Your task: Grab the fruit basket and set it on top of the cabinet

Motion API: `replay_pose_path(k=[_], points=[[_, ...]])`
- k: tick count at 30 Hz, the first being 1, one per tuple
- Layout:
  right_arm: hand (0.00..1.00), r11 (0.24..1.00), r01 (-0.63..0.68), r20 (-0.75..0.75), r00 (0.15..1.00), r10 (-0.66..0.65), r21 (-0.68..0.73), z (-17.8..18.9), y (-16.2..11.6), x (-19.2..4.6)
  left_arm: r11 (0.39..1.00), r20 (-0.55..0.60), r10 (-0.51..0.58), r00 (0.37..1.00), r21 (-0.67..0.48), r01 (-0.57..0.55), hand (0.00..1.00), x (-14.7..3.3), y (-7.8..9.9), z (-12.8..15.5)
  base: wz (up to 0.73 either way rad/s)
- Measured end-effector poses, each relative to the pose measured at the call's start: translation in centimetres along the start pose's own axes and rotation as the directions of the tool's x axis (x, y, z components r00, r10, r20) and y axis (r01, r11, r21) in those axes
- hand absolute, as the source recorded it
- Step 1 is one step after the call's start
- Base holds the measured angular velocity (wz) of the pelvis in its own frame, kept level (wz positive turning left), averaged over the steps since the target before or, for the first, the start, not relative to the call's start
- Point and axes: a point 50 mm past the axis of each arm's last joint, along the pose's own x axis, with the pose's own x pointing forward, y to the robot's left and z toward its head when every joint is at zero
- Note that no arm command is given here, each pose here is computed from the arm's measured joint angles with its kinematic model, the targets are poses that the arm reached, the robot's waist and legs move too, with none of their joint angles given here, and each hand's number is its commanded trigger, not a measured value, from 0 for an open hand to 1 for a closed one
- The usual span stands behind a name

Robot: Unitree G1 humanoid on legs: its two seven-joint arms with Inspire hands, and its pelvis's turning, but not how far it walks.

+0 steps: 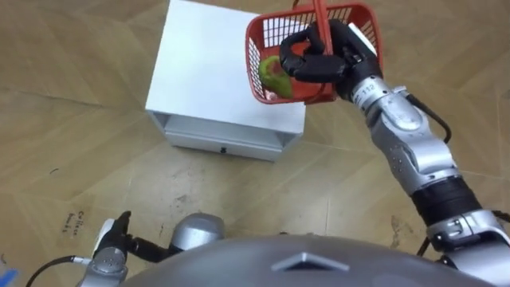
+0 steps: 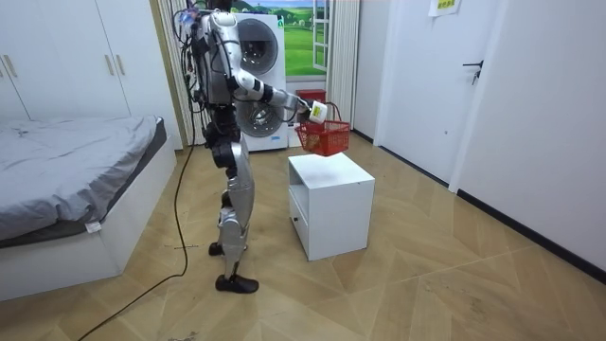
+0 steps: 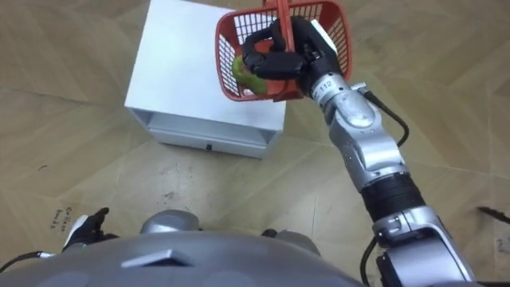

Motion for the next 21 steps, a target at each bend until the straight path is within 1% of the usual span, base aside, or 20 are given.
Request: replay_pose_path(k=[3,8,9,10,11,13,14,16,17,21], points=[[1.0,1.0,0.002,-0.025,1.0,-0.001,0.013,-0.6,0.1,0.0,1.0,-0.033,0.0,0.999,0.004,0.0,0.0,0.0,-0.1,-0.5,0.12],[1.0,0.999,0.041,-0.098,0.994,-0.039,0.011,-2.2,-0.4,0.0,0.999,-0.049,-0.004,0.999,0.034,0.005,0.0,-0.1,-0.2,-1.1,0.07],[1.0,0.999,0.043,-0.101,0.994,-0.042,0.01,-2.3,-0.4,0.1,0.999,-0.047,0.002,0.999,0.033,0.0,0.0,-0.1,0.0,-1.1,-0.29],[1.0,0.999,0.037,-0.094,0.995,-0.037,0.003,-2.0,-0.3,0.3,1.0,-0.046,0.022,0.999,0.02,-0.021,0.0,0.0,0.7,-1.1,-0.16],[1.0,1.0,0.03,-0.091,0.995,-0.031,-0.005,-1.8,-0.2,0.5,1.0,-0.06,0.027,0.998,0.016,-0.026,0.0,0.0,0.8,-1.5,-0.04],[1.0,0.999,0.051,-0.112,0.992,-0.052,-0.009,-2.1,-0.4,0.6,1.0,-0.071,0.01,0.997,0.013,-0.009,0.0,0.0,0.3,-1.7,0.64],[1.0,0.996,0.084,-0.13,0.988,-0.085,-0.012,-2.4,-1.2,0.5,1.0,-0.045,0.005,0.999,0.02,-0.004,0.0,0.1,0.3,-0.9,1.01],[1.0,0.993,0.116,-0.161,0.98,-0.117,-0.017,-2.9,-2.1,0.7,0.999,-0.028,-0.005,1.0,0.031,0.006,0.0,0.1,0.0,-0.6,0.72],[1.0,0.995,0.103,-0.162,0.981,-0.104,-0.014,-2.7,-1.8,1.2,0.999,-0.041,-0.018,0.999,0.03,0.019,0.0,-0.1,-0.4,-1.0,0.31],[1.0,0.998,0.055,-0.117,0.992,-0.056,-0.012,-1.2,-1.2,2.4,0.999,-0.083,-0.042,0.996,0.029,0.044,0.0,-0.2,-1.0,-1.7,0.11]])
